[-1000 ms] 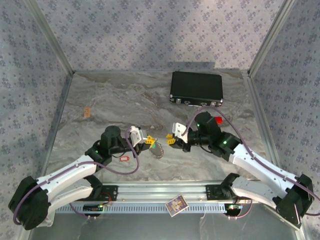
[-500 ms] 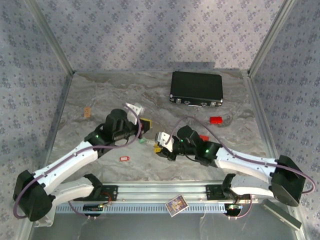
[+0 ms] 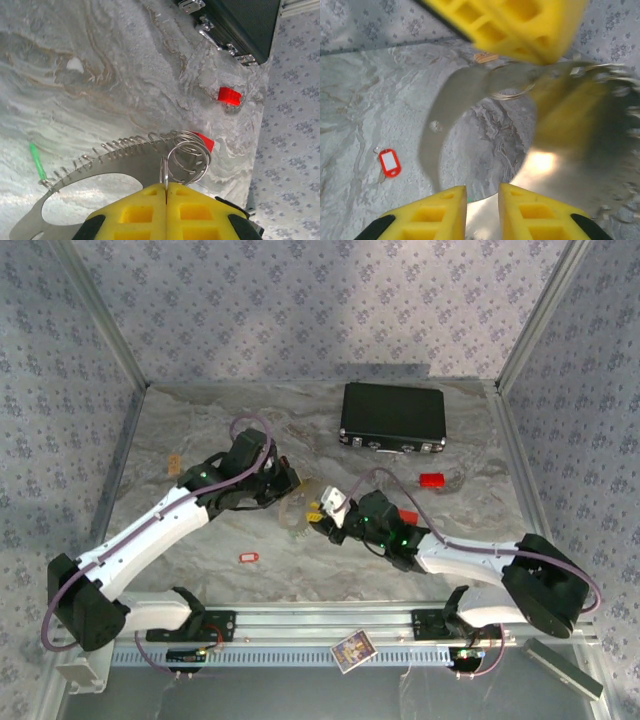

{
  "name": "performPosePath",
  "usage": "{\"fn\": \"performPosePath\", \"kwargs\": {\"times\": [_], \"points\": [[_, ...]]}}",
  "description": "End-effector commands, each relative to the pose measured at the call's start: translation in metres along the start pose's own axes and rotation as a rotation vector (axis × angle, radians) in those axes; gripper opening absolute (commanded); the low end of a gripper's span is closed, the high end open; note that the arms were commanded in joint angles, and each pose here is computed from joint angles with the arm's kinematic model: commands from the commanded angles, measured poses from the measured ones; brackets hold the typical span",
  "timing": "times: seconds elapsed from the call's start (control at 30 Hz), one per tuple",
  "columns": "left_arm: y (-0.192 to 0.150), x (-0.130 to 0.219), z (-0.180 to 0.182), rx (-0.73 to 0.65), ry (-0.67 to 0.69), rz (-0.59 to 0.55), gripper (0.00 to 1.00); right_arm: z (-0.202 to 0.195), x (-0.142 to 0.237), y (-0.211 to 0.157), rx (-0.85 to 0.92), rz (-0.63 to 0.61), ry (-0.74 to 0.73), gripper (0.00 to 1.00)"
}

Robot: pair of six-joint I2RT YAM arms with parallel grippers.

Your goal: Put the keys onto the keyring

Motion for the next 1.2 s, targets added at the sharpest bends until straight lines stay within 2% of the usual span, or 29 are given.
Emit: {"fn": "performPosePath", "kwargs": {"times": [0.0, 0.13, 0.27, 0.4, 0.47, 0.57, 0.83, 1.17], "points": [[-0.004, 0.009, -0.007, 0.122, -0.034, 0.019, 0.0, 0.001, 0.007, 0.014, -0.106, -0.07, 0.055, 0.29], [-0.005, 0.002, -0.003, 0.212, -0.085, -0.003, 0.0, 0.007, 0.02, 0.011, -0.329, 0.004, 0.103, 0.34], [-0.004, 0.0, -0.001, 0.26, -0.106, -0.021, 0.0, 0.006, 0.03, 0.009, -0.687, 0.107, 0.085, 0.37], [-0.002, 0.0, -0.004, 0.27, -0.116, -0.038, 0.0, 0.005, 0.029, 0.009, -1.008, 0.064, 0.062, 0.36], [-0.002, 0.0, -0.006, 0.273, -0.122, -0.036, 0.0, 0.004, 0.026, 0.011, -1.088, 0.01, 0.072, 0.39], [-0.003, -0.001, -0.008, 0.275, -0.128, -0.029, 0.0, 0.005, 0.019, 0.017, -1.14, -0.027, 0.116, 0.43], [-0.006, -0.002, -0.011, 0.273, -0.135, -0.021, 0.0, 0.003, -0.002, 0.029, -1.205, -0.076, 0.215, 0.43], [-0.01, -0.006, -0.01, 0.27, -0.128, -0.01, 0.0, -0.003, -0.004, 0.034, -1.221, -0.12, 0.213, 0.42]]}}
Point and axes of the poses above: each hand's point on the last joint's axis, 136 mm out from that joint toward the fingers, its own x axis back along the fingers, its own z axis along the line the jaws close on, y = z × x, the point moved 3 cm from there along x, back along the fingers, and after that the axes turned 3 degrees about -x, right-handed, at the moved point
